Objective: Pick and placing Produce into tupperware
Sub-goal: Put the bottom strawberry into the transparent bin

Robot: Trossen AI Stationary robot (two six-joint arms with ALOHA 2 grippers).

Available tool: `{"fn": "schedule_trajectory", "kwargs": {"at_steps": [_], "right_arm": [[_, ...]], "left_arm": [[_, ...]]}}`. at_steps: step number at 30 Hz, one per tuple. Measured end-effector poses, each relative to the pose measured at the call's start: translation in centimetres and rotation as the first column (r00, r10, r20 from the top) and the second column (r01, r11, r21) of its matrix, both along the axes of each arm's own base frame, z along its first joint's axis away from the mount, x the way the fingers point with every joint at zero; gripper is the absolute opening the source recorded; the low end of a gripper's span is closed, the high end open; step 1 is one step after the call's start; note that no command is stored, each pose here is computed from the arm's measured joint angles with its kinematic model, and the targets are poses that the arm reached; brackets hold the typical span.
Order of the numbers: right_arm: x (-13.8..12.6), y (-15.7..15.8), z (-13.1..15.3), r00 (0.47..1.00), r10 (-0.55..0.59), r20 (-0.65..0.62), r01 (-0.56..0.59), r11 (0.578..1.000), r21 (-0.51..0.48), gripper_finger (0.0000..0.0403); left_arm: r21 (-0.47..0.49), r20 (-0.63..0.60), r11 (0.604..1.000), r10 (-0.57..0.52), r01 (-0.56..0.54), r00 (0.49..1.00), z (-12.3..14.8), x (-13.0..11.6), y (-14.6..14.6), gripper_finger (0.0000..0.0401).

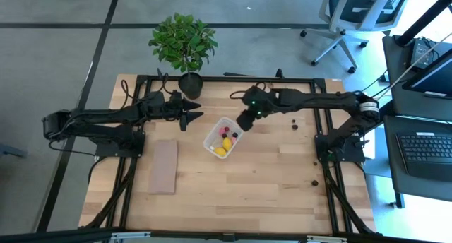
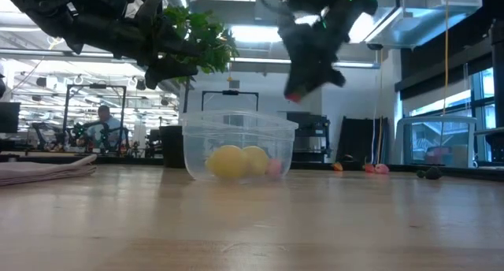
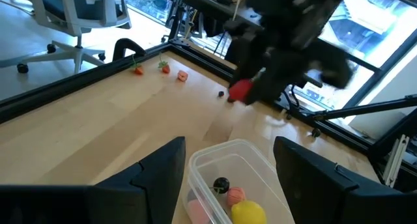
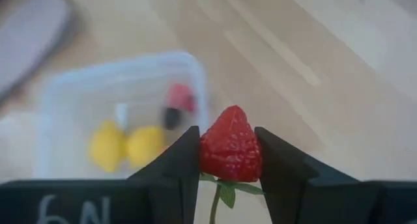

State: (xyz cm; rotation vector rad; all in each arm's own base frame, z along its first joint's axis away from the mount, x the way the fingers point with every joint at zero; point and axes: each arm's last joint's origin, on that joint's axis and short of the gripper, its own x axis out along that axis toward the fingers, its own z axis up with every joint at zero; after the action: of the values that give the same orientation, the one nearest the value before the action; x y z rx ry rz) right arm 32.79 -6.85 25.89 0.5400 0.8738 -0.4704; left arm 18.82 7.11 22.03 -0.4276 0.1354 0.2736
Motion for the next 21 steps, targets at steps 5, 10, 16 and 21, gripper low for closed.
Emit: {"fn": "schedule_trajectory", "kwargs": {"at_steps": [5, 10, 16, 21], "right_arm": [[1.0, 2.1, 0.9, 0.997, 0.065, 0.046, -0.065, 0.998, -0.007, 0.013], [3.0, 3.1, -1.5, 0.994, 0.104, 0.027, -0.103, 0.995, -0.01, 0.013], [4.9, 3.8, -4.8, 0.987, 0.161, -0.006, -0.161, 0.987, 0.013, 0.013], [5.3, 3.7, -6.5, 0.986, 0.157, -0.052, -0.156, 0.988, 0.021, 0.0131]], "left_arm": [[0.0, 0.0, 1.0, 0.0, 0.0, 1.0, 0.0, 0.0, 0.0, 0.0225], [0.0, -0.001, 1.0, 0.0, 0.0, 1.0, 0.0, 0.0, 0.0, 0.0225], [-0.002, -0.005, 1.0, 0.0, 0.0, 1.0, -0.1, 0.0, 0.0, 0.0225], [-0.003, -0.006, 1.0, 0.0, 0.0, 1.0, -0.1, 0.0, 0.0, 0.0225]]}}
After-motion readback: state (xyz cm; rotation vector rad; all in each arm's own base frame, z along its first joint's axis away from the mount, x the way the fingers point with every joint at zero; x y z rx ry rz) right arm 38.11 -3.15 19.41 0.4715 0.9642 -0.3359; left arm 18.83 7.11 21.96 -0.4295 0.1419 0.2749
